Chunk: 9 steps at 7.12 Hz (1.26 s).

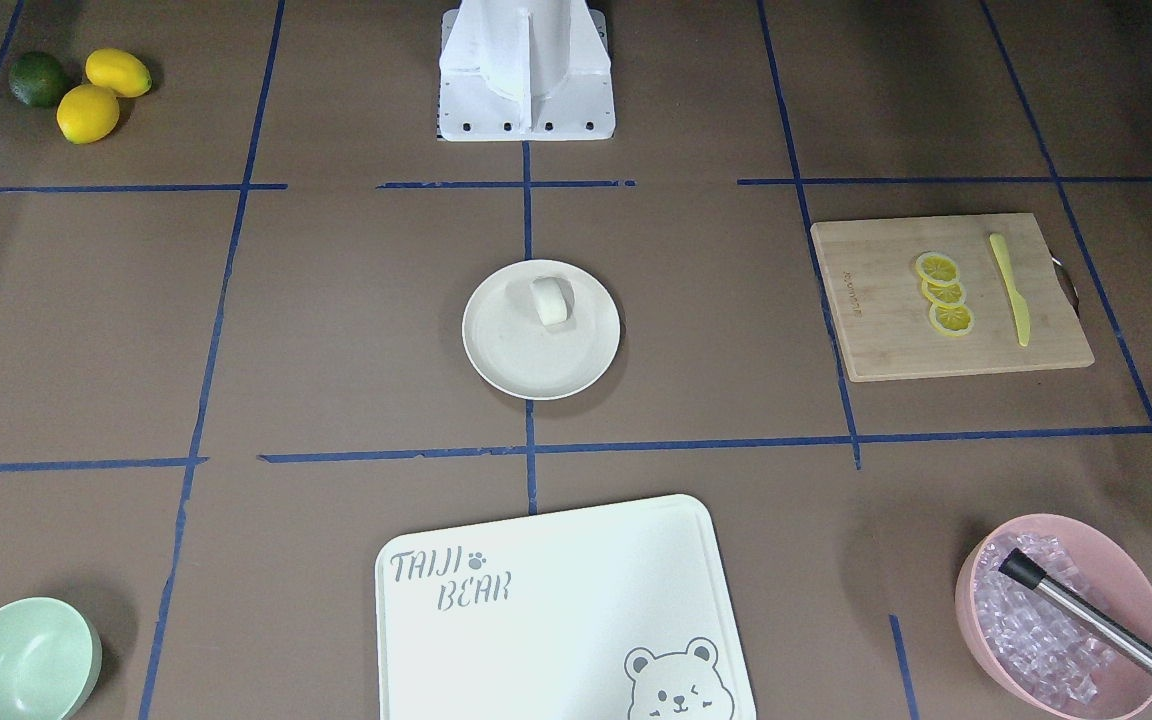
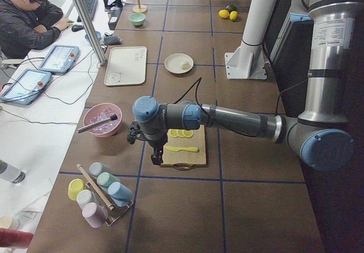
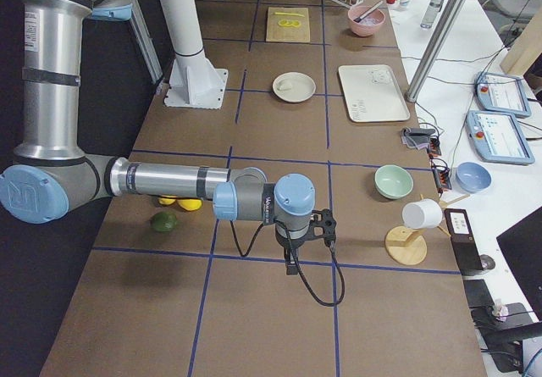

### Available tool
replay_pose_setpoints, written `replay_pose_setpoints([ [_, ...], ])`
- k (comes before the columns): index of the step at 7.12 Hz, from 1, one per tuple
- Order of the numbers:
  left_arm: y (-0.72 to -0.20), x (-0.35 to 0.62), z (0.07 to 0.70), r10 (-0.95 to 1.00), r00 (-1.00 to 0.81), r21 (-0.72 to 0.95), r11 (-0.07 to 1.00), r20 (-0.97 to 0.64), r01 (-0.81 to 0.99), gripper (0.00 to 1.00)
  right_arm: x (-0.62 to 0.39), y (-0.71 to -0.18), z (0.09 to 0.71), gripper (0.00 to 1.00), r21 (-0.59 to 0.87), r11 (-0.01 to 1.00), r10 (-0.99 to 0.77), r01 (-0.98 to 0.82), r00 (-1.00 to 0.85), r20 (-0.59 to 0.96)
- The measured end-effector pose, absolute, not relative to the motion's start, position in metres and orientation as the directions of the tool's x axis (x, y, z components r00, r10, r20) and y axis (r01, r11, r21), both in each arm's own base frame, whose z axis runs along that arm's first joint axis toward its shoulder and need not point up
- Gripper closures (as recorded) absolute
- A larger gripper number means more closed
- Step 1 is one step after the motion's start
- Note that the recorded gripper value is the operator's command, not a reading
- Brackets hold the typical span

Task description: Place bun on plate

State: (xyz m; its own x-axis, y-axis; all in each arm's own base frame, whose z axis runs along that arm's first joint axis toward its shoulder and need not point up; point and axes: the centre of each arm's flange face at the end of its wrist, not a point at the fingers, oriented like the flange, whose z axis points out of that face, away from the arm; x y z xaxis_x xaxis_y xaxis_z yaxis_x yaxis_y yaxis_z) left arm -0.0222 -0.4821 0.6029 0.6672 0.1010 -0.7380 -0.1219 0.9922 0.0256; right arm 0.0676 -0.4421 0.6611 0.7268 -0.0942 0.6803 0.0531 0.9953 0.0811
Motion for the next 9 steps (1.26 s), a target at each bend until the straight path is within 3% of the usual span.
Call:
replay_pose_setpoints([
  [9, -0.453, -0.056, 0.642, 0.135, 0.699, 0.042, 0.988, -0.702, -0.149, 0.0, 0.068, -0.441, 0.662, 0.0, 0.078, 0.996, -0.091, 0.052, 0.727, 0.681],
])
